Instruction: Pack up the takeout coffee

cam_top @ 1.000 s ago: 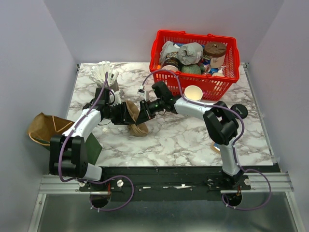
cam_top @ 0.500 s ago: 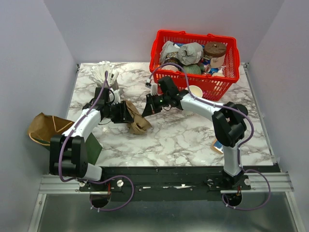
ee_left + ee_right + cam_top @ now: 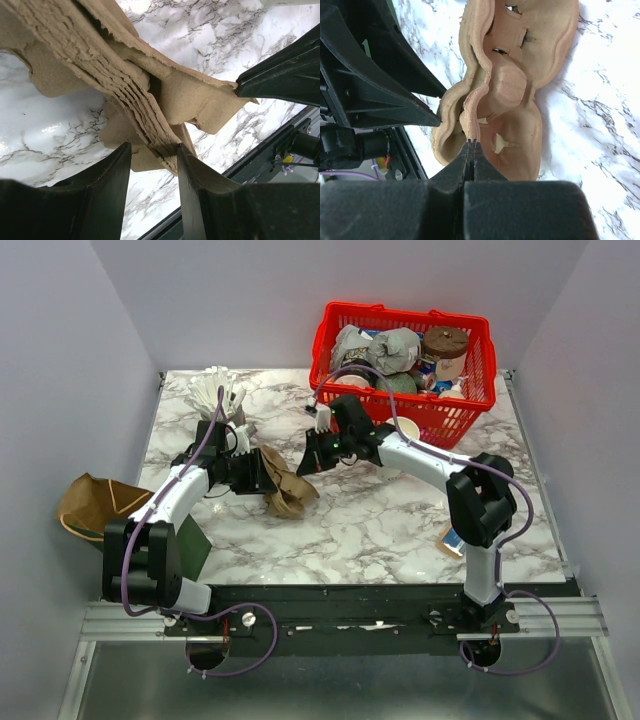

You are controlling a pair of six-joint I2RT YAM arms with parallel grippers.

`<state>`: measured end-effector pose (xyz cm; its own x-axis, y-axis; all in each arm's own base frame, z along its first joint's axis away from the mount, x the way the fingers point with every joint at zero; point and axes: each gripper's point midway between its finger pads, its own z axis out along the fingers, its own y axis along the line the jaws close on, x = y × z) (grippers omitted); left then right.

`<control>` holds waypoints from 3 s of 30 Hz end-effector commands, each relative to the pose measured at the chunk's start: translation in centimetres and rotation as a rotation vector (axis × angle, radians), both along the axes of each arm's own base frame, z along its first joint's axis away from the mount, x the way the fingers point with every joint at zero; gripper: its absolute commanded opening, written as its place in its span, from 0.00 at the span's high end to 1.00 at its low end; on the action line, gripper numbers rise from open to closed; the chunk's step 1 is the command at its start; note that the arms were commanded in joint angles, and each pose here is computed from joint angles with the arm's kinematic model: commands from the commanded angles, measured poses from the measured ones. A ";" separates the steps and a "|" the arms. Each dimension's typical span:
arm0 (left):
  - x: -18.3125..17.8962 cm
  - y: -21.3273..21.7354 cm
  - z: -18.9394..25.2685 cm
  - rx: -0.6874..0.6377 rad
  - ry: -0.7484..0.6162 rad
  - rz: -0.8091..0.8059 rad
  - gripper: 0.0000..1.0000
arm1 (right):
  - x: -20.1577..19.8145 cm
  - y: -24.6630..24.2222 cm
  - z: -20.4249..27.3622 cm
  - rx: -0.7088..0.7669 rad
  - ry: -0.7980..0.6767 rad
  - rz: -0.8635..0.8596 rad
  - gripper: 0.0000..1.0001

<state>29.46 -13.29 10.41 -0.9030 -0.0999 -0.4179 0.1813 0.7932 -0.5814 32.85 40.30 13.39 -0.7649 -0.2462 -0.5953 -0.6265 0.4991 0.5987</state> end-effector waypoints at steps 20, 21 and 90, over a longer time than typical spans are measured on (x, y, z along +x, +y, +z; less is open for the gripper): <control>1.6 0.7 1.4 0.011 -0.074 0.019 0.50 | 1.3 -1.4 5.3 0.035 -0.188 0.011 0.99; 1.9 0.5 1.9 -0.002 -0.092 0.024 0.49 | 1.3 -1.4 5.2 0.033 -0.189 0.010 1.00; 3.3 0.8 -5.8 0.515 -0.466 -0.745 0.51 | -20.9 -30.4 -1.2 -0.614 -1.260 0.755 0.00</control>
